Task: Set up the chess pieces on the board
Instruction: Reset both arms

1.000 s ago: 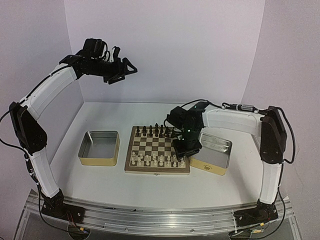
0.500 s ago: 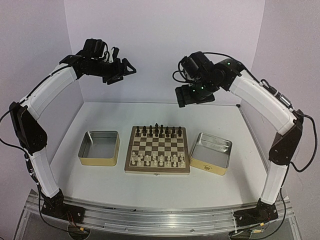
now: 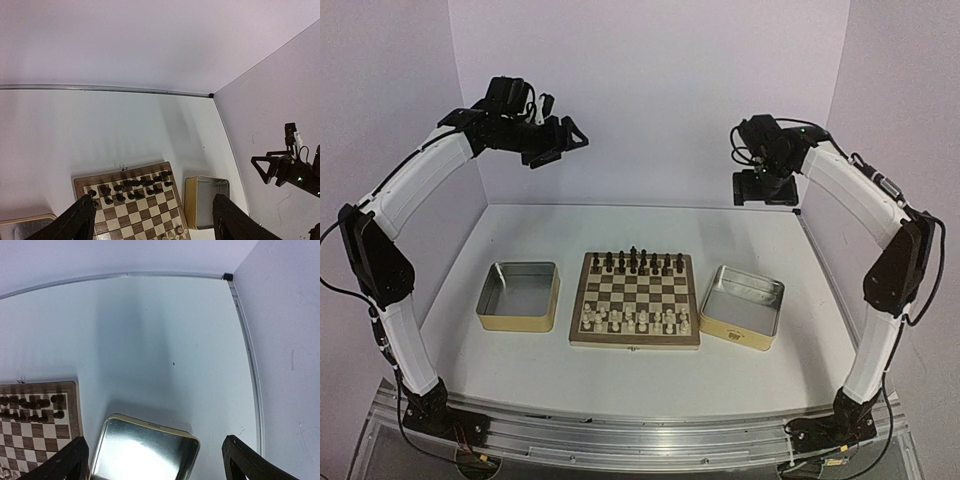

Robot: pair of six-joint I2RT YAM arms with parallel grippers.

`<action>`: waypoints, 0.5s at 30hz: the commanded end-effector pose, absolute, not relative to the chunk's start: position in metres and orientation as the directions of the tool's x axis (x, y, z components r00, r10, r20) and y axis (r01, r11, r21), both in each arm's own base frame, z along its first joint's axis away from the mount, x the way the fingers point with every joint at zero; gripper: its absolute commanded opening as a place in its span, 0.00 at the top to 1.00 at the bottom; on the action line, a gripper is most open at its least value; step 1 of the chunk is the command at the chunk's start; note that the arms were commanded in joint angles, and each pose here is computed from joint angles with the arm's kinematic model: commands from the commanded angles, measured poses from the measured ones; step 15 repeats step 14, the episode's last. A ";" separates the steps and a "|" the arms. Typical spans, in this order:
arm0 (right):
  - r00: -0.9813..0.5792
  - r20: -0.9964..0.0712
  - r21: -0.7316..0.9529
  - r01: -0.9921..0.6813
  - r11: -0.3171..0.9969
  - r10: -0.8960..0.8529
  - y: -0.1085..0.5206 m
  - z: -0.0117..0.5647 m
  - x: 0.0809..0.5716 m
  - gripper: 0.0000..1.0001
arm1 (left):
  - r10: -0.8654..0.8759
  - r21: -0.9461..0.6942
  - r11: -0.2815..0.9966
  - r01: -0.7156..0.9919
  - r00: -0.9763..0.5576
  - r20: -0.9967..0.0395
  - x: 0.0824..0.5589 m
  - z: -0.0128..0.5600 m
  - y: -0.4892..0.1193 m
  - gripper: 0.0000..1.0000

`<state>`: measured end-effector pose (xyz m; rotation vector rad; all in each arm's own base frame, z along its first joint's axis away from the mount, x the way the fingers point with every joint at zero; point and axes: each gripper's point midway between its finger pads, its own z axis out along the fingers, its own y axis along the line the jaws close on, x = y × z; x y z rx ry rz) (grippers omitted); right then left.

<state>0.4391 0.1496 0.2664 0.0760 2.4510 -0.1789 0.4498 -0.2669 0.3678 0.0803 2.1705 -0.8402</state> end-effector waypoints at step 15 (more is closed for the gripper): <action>-0.776 -0.593 0.013 0.256 0.967 0.214 0.102 0.259 0.426 0.07 | -0.237 -0.514 0.802 0.304 -0.628 -0.741 0.444 0.386 -0.251 0.20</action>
